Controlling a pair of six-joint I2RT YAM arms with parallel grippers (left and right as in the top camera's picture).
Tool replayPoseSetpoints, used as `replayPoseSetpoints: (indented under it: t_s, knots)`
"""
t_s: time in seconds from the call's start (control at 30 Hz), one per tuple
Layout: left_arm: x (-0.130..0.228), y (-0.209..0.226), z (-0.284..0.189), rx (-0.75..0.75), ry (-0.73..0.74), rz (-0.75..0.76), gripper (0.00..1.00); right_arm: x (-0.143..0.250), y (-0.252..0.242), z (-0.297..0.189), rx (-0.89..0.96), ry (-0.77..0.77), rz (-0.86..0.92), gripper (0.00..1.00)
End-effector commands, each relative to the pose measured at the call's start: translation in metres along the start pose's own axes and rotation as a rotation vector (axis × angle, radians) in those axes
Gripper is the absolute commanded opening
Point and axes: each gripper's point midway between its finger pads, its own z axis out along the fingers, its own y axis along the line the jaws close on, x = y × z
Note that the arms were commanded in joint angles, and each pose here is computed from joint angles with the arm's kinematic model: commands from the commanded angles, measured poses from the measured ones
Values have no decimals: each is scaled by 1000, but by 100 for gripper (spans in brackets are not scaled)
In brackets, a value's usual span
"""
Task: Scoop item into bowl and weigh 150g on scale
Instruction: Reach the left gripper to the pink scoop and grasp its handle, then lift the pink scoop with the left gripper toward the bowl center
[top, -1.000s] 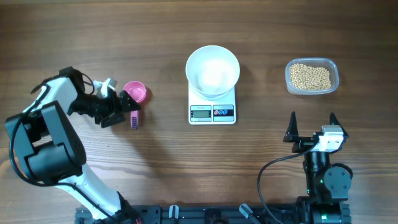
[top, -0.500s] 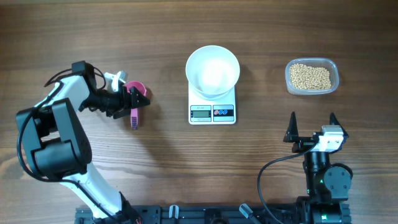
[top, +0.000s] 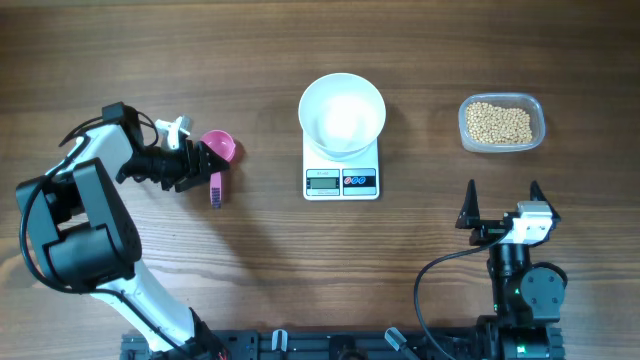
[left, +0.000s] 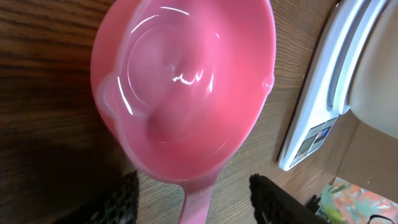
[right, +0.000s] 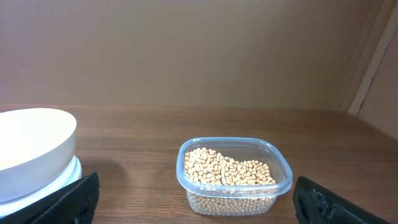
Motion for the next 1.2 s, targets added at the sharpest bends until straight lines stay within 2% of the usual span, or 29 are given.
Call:
replayPoseSetpoints:
  t_s: [0.0,0.13,0.23,0.7,0.83,0.9,0.97,1.03,1.17]
  knots:
    - [5,2,5,10,21,-21,55,-2,-2,0,11,-8,19,100]
    - [5,0,5,24,20,-21,53,-2,-2,0,11,-8,19,100]
    - [5,0,5,24,20,-22,45,-2,-2,0,11,-8,19,99]
    - [5,0,5,24,22,-23,27,-2,-2,0,11,-8,19,100]
    - [5,0,5,24,22,-23,17,-2,-2,0,11,-8,19,100]
    - [5,0,5,24,21,-24,8,-2,-2,0,11,-8,19,100]
    - [5,-1,5,26,21,-24,6,-2,-2,0,11,-8,19,100]
    - [4,-6,4,56,15,-25,4,-2,-2,0,11,-8,19,100]
    - [-8,-33,-4,222,-35,-16,4,-2,-2,0,11,-8,19,100]
